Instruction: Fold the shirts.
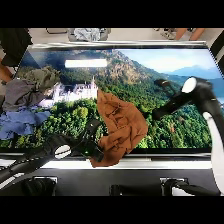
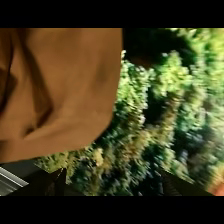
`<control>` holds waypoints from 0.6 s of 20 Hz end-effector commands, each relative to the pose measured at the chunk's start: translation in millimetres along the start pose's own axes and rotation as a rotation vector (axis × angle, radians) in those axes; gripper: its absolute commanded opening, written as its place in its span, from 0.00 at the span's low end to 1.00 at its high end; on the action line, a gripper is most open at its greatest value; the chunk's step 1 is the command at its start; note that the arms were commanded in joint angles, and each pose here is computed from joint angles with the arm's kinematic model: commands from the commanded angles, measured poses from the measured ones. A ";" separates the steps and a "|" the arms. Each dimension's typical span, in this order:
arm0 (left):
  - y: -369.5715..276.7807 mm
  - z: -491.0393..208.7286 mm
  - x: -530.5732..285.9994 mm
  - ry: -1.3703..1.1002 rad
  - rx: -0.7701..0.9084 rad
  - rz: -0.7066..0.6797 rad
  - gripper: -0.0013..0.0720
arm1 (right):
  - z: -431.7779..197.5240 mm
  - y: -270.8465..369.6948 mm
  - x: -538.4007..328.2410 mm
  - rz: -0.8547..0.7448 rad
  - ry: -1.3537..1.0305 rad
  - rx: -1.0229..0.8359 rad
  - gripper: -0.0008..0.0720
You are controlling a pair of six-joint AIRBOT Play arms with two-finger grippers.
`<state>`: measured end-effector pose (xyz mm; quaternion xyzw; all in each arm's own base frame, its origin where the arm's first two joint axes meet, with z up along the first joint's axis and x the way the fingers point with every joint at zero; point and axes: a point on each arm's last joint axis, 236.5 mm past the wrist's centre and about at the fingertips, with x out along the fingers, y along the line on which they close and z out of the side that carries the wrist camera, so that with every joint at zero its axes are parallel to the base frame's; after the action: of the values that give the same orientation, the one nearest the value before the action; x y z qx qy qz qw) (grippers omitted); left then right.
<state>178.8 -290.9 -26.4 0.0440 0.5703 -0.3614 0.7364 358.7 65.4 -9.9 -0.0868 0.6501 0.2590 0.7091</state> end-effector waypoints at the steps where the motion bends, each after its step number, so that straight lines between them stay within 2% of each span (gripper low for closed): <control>1: 0.3 -1.5 0.8 0.004 -0.021 0.000 0.05 | -1.6 18.4 55.6 0.189 0.084 0.061 0.98; 8: 0.3 -0.6 0.7 0.001 -0.021 0.000 0.05 | -5.2 31.5 94.5 0.316 0.151 0.129 0.97; 9: 0.3 -0.4 0.7 0.000 -0.021 0.000 0.05 | -5.5 31.3 95.3 0.316 0.154 0.135 0.92; 10: 0.0 0.2 0.3 -0.001 -0.020 0.000 0.05 | -5.1 31.2 95.3 0.316 0.153 0.136 0.72; 11: -0.9 2.4 -1.0 -0.006 -0.018 -0.002 0.05 | -5.5 31.4 95.1 0.317 0.155 0.136 0.28; 12: -2.5 5.6 -3.1 -0.013 -0.016 -0.004 0.05 | -4.1 32.7 94.1 0.322 0.149 0.136 0.07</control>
<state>179.4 -291.8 -24.9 0.0352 0.5728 -0.3561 0.7375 342.3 110.9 -92.8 0.0371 0.7208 0.3135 0.6171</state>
